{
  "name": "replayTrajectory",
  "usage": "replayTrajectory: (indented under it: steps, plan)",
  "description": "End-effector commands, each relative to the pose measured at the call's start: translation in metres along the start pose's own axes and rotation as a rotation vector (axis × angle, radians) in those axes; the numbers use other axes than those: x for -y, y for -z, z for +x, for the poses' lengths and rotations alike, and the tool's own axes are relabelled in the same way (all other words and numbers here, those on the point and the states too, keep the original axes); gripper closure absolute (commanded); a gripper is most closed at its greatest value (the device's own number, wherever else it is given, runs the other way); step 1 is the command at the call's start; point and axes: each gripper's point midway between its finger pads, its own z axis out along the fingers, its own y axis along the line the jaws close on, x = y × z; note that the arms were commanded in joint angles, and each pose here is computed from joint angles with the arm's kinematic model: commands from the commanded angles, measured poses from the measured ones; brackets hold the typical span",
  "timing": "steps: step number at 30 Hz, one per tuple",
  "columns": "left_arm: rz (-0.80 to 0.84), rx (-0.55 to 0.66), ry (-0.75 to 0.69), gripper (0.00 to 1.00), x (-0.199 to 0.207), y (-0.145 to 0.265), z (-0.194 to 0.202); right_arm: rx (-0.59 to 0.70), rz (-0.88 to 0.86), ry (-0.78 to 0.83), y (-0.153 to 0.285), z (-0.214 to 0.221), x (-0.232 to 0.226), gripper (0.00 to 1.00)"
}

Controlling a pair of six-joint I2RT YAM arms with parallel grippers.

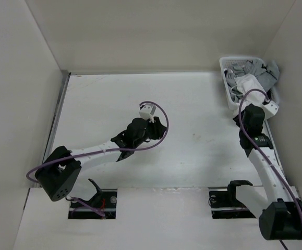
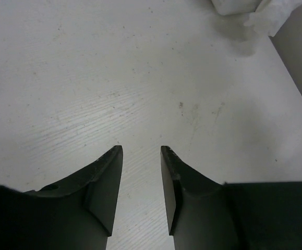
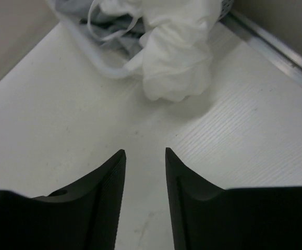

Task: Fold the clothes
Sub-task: Grab the tank top from the pile

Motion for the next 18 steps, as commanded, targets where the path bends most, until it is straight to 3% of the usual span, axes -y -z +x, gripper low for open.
replayTrajectory:
  steps: [1, 5, 14, 18]
  plan:
    - [0.062, 0.100, 0.009, 0.67, 0.013, 0.005, -0.027, 0.118, 0.028, -0.051, -0.019, -0.042, 0.005, 0.52]
    - [0.064, 0.096, 0.019, 0.60, 0.011, 0.000, -0.021, 0.119, 0.114, -0.126, -0.057, -0.045, 0.036, 0.47]
    - [0.078, 0.085, 0.034, 0.55, 0.012, -0.003, -0.015, 0.057, -0.035, -0.234, -0.127, -0.051, 0.017, 0.47]
    - [0.076, 0.079, 0.034, 0.55, 0.010, -0.006, -0.012, 0.022, -0.048, -0.260, -0.150, -0.037, 0.014, 0.63]
